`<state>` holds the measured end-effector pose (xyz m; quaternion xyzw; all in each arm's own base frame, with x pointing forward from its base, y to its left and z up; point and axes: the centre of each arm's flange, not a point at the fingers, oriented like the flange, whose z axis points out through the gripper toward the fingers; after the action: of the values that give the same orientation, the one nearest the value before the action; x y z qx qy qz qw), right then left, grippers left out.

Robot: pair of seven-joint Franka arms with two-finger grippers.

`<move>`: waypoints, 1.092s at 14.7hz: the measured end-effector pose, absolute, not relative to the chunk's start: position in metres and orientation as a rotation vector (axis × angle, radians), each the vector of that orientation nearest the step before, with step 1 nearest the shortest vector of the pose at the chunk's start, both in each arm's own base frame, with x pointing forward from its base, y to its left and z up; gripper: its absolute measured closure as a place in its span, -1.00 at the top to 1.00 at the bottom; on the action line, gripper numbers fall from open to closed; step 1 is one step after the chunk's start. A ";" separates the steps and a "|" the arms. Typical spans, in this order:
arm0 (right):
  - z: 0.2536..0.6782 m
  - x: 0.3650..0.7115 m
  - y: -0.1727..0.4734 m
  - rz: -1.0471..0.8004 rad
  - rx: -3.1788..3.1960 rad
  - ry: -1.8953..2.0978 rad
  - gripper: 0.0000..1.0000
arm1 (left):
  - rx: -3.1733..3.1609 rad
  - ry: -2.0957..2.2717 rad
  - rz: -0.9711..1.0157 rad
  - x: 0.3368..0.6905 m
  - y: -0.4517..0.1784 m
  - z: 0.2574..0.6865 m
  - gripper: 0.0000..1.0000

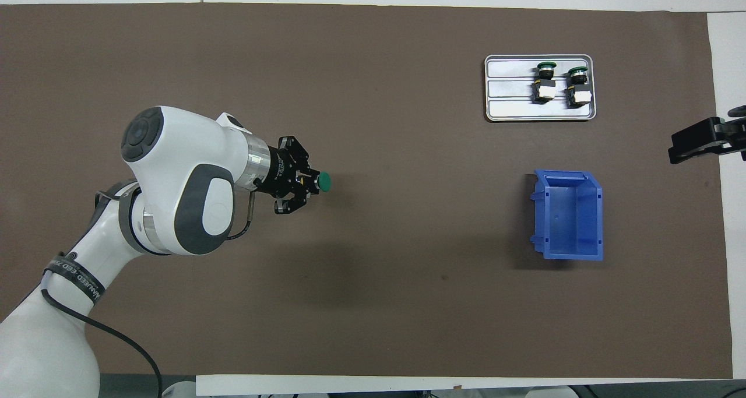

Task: Place and press button with both arms

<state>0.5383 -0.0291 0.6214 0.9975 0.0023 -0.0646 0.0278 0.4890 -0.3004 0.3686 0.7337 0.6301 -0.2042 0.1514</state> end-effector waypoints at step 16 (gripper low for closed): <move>0.621 0.538 -0.029 -0.199 3.079 0.007 0.97 | 1.686 1.637 -0.839 0.474 -0.240 0.340 -0.33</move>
<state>0.5382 -0.0291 0.6215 0.9975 0.0023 -0.0645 0.0278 0.4744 -0.2395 0.3398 0.6407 0.6222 -0.3187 0.3175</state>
